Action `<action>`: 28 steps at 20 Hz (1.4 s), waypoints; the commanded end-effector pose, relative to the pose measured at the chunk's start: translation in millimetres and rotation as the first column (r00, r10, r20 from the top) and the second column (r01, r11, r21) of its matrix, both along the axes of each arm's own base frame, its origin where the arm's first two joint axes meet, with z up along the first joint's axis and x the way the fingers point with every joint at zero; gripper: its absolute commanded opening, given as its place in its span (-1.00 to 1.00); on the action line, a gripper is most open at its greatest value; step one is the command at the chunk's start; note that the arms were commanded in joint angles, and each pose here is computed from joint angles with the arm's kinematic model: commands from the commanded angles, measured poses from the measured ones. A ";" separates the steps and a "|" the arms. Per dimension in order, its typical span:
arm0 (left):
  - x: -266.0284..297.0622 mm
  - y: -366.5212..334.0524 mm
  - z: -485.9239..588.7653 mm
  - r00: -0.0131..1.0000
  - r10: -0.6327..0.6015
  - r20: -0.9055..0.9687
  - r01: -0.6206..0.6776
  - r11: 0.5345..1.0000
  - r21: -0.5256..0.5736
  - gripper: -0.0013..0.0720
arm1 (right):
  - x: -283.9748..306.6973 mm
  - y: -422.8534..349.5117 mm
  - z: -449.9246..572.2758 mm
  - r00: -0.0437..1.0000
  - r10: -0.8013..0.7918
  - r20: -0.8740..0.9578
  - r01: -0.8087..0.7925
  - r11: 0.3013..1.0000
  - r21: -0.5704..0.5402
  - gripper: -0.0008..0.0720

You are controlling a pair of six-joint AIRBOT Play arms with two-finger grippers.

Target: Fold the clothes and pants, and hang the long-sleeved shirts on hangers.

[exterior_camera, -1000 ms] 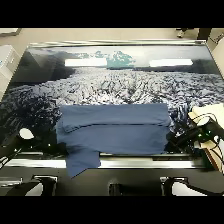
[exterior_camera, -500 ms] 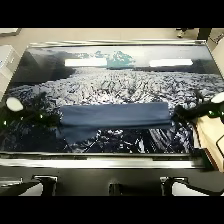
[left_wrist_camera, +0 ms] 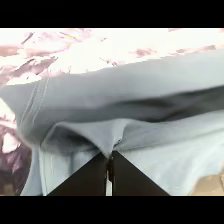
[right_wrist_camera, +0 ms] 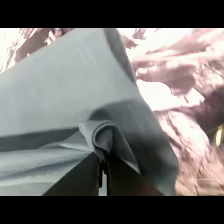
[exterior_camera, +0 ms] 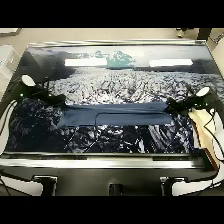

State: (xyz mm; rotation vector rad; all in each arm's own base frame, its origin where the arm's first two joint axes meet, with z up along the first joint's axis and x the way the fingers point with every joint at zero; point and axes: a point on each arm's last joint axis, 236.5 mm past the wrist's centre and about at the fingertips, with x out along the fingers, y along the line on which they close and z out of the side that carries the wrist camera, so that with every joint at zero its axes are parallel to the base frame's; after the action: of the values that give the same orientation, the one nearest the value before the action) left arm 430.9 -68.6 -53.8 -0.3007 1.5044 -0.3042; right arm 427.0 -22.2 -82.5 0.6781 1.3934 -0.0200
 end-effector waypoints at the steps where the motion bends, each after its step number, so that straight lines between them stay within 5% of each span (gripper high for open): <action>1: -13.5 -10.4 -21.7 0.993 -0.041 -0.111 0.037 0.999 -0.030 -0.52 | 4.5 9.0 -0.9 1.000 -0.019 -0.014 0.020 0.998 0.057 -0.59; 3: -14.5 0.3 -13.7 0.993 -0.028 -0.115 0.024 0.999 -0.029 0.92 | 0.2 -6.0 11.3 0.999 0.022 -0.026 -0.022 0.999 0.032 0.34; 5: -11.4 20.0 1.4 0.995 0.023 -0.095 -0.025 0.999 -0.026 1.00 | -1.4 -35.2 18.2 0.999 -0.030 -0.031 0.031 0.999 0.017 0.97; 8: -6.4 35.7 30.3 0.993 0.110 -0.046 -0.112 0.993 -0.039 1.00 | -18.3 -37.3 3.9 0.995 -0.012 -0.104 0.020 0.997 0.079 0.98; 13: -6.5 13.6 87.6 0.993 0.082 0.085 -0.076 0.994 -0.075 0.99 | -15.3 13.2 -20.2 0.988 0.073 -0.136 -0.037 0.967 0.251 0.97; 14: -7.5 6.9 96.9 0.992 0.068 0.110 -0.060 0.995 -0.074 1.00 | -13.7 20.7 -21.4 0.988 0.076 -0.137 -0.037 0.962 0.269 0.93; 15: -7.7 -0.1 104.0 0.990 0.055 0.132 -0.045 0.996 -0.074 0.99 | -11.1 29.3 -19.4 0.988 0.083 -0.129 -0.043 0.957 0.286 0.51; 17: -5.5 -20.8 113.7 0.984 0.024 0.176 -0.010 0.997 -0.082 0.99 | -3.5 46.7 -1.5 0.992 0.082 -0.093 -0.046 0.939 0.341 -0.87; 18: -1.9 -36.0 115.9 0.980 0.009 0.200 0.010 0.995 -0.096 0.98 | 1.2 53.8 15.5 0.995 0.093 -0.042 -0.070 0.925 0.373 -0.87; 19: 3.1 -52.9 116.6 0.973 -0.001 0.230 0.027 0.994 -0.109 0.71 | 5.8 60.1 36.7 0.995 0.099 0.016 -0.097 0.913 0.396 -0.87; 21: 12.3 -99.5 111.5 0.955 -0.018 0.295 0.064 0.987 -0.148 -0.69 | 12.0 67.5 82.2 0.989 0.086 0.116 -0.126 0.906 0.404 -0.87; 22: 13.8 -128.6 104.3 0.947 -0.024 0.320 0.083 0.981 -0.173 -0.83 | 11.7 72.1 104.4 0.982 0.094 0.166 -0.153 0.909 0.387 -0.87; 28: -31.5 -282.8 37.1 0.984 -0.022 0.177 0.093 0.911 -0.402 -0.90 | -26.4 130.1 220.4 0.890 0.225 0.397 -0.346 0.900 0.265 -0.87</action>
State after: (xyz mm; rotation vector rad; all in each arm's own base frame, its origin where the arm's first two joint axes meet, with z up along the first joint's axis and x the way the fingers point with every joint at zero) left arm 414.5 -289.6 6.2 -0.4364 1.2615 -0.6408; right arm 421.5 81.4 86.5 0.7647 1.2159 0.4933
